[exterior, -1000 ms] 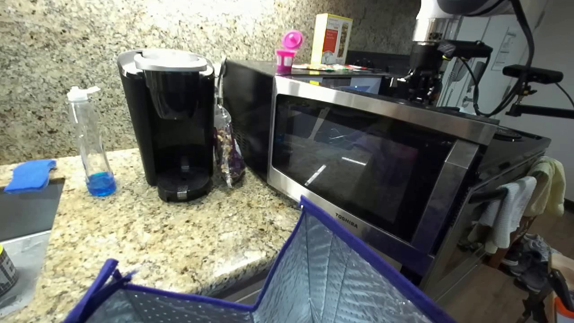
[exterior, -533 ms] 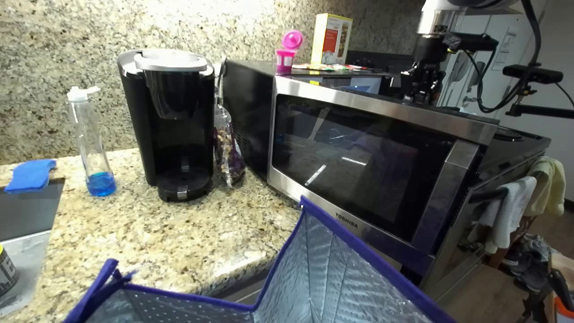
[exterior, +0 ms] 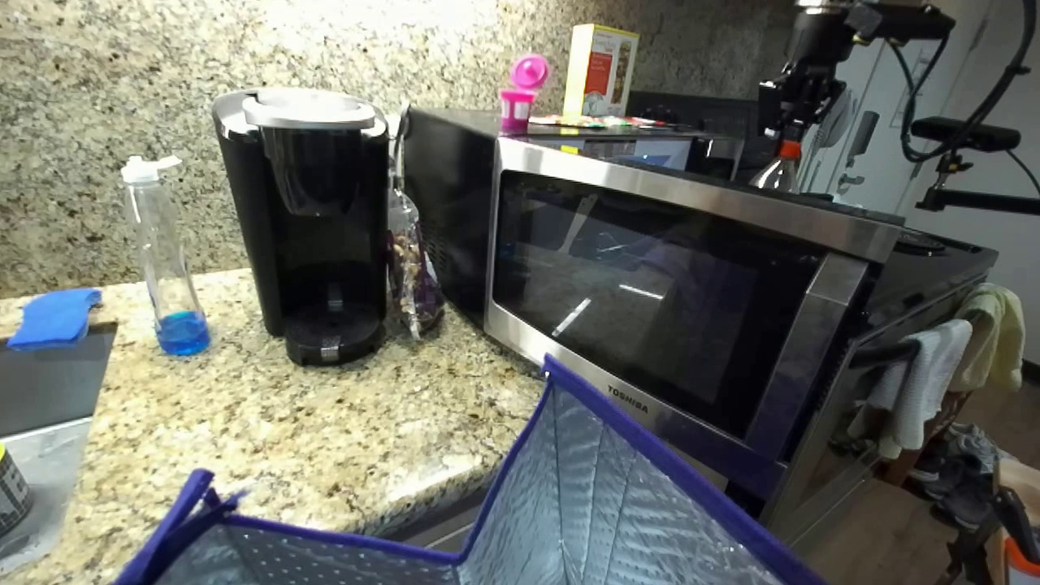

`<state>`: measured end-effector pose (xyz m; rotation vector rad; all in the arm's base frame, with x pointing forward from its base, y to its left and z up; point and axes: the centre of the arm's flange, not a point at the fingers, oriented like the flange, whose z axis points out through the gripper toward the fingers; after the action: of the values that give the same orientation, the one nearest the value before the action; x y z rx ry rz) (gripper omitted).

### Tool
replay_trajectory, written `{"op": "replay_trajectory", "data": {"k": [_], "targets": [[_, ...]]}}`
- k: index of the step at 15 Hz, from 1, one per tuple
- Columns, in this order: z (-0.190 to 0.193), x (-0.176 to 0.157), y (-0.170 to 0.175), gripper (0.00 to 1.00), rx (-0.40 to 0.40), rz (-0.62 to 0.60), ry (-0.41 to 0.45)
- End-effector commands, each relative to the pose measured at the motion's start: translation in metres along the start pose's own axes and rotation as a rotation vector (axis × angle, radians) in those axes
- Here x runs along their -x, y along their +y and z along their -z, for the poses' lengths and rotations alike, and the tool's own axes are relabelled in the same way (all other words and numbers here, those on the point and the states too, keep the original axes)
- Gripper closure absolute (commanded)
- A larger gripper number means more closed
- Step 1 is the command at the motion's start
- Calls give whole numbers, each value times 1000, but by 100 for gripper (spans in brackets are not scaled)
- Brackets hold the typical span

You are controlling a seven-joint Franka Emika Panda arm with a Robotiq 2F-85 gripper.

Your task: Move the Coke bottle away from the microwave

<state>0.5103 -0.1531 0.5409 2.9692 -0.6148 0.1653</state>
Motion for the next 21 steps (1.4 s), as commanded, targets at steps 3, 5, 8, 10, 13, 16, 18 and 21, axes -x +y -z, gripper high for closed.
{"op": "replay_trajectory", "data": {"k": [3, 5, 8, 10, 13, 16, 18, 21], "targets": [[15, 4, -7, 65, -15, 54, 55], [17, 6, -9, 65, -17, 61, 58], [18, 6, -7, 90, -6, 57, 67], [24, 6, 3, 90, 21, 20, 79], [33, 1, 29, 90, 44, -47, 89], [37, -8, 62, 90, 58, -101, 75], [38, -14, 80, 90, 59, -131, 62], [36, -24, 99, 90, 60, -158, 50]]}}
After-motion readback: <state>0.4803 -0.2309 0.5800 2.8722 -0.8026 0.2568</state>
